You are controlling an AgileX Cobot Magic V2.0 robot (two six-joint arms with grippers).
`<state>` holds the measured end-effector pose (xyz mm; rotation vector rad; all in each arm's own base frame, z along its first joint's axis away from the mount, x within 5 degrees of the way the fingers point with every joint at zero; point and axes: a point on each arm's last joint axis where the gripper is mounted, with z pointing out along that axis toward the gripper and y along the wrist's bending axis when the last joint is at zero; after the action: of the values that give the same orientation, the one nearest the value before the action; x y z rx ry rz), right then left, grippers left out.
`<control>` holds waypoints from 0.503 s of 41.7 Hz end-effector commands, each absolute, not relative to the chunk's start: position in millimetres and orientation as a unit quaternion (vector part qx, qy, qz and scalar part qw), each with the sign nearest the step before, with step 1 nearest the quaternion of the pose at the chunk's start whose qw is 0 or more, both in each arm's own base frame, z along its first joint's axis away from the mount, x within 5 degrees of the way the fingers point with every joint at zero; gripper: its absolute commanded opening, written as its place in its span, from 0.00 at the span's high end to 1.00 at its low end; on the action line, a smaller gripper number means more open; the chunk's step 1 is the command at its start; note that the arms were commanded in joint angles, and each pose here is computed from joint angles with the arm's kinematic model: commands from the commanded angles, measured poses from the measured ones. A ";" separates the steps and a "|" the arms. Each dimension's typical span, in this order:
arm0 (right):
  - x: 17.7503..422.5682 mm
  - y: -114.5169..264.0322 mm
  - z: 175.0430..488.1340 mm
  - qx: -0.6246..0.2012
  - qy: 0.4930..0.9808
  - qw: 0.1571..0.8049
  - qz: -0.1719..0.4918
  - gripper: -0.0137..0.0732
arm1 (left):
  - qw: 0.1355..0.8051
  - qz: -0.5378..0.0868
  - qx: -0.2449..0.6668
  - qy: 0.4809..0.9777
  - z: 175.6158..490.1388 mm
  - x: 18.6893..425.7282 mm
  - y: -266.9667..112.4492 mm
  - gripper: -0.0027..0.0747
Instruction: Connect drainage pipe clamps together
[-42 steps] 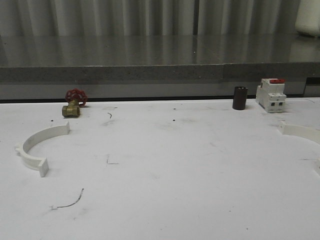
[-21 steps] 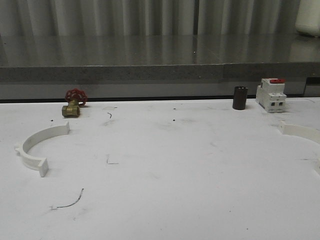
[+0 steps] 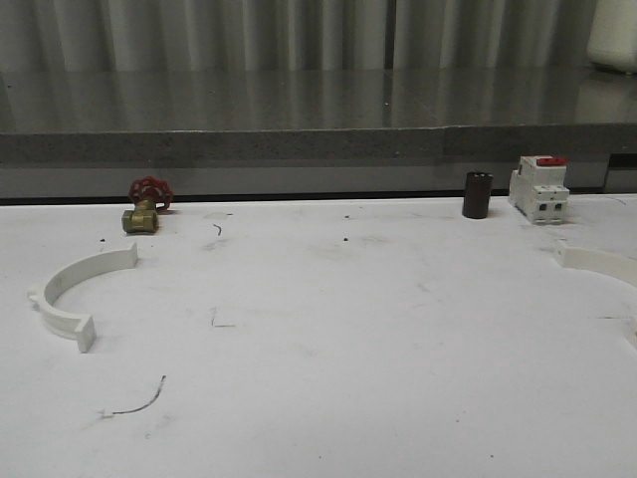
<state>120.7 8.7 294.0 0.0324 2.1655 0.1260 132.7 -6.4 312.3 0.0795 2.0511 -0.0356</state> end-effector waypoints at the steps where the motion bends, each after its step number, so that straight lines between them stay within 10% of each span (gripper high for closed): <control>1: 125.9 7.4 309.4 0.011 0.859 0.509 0.046 0.40 | 0.531 -0.027 0.035 0.846 328.8 148.3 -10.0 0.45; 21: 125.9 7.4 309.4 0.011 0.859 0.509 0.046 0.40 | 0.353 -0.049 0.092 0.930 294.7 260.9 -44.9 0.45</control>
<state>120.8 8.6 294.1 0.0325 2.1638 0.1260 242.2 -39.7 286.9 0.2438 2.4484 -0.1129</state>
